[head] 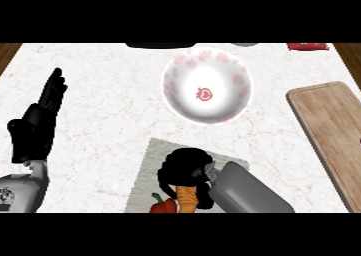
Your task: Pick the croissant from the placemat and place it in the bowl
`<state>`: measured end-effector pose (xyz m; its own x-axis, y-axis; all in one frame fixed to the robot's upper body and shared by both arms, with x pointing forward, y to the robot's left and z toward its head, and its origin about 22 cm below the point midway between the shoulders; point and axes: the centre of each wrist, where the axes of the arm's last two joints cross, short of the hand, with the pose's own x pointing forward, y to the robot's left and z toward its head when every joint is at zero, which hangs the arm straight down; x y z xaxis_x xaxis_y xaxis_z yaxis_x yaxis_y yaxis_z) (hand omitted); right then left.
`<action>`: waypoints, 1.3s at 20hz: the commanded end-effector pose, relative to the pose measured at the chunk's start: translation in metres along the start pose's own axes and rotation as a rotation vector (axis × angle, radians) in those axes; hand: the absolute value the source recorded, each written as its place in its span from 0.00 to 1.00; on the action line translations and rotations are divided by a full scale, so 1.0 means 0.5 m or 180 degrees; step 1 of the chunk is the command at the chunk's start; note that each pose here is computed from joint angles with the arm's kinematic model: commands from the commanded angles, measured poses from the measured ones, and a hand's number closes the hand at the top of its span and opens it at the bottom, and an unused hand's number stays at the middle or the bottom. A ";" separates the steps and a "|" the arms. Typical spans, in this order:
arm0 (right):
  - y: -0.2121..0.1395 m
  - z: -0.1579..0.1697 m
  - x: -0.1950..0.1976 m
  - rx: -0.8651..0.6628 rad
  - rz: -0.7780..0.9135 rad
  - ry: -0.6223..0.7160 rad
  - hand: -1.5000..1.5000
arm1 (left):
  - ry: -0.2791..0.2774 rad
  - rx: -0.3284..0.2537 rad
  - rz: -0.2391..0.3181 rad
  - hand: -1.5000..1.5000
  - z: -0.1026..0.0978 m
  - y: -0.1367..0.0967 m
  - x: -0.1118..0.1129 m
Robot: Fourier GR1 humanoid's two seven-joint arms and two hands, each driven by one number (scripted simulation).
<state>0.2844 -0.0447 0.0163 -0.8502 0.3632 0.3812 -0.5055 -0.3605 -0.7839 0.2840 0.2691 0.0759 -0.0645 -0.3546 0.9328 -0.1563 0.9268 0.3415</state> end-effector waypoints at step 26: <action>-0.092 0.034 0.267 -0.3721 -0.1522 0.2182 1.00 | -0.0027 -0.0101 0.0002 0.50 -0.022 -0.015 0.019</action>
<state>0.1956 -0.0047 0.0950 -0.3091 0.7023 0.6413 -0.1349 0.6351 -0.7606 0.2938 0.2591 0.0762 -0.0673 -0.3497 0.9344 -0.1283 0.9318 0.3395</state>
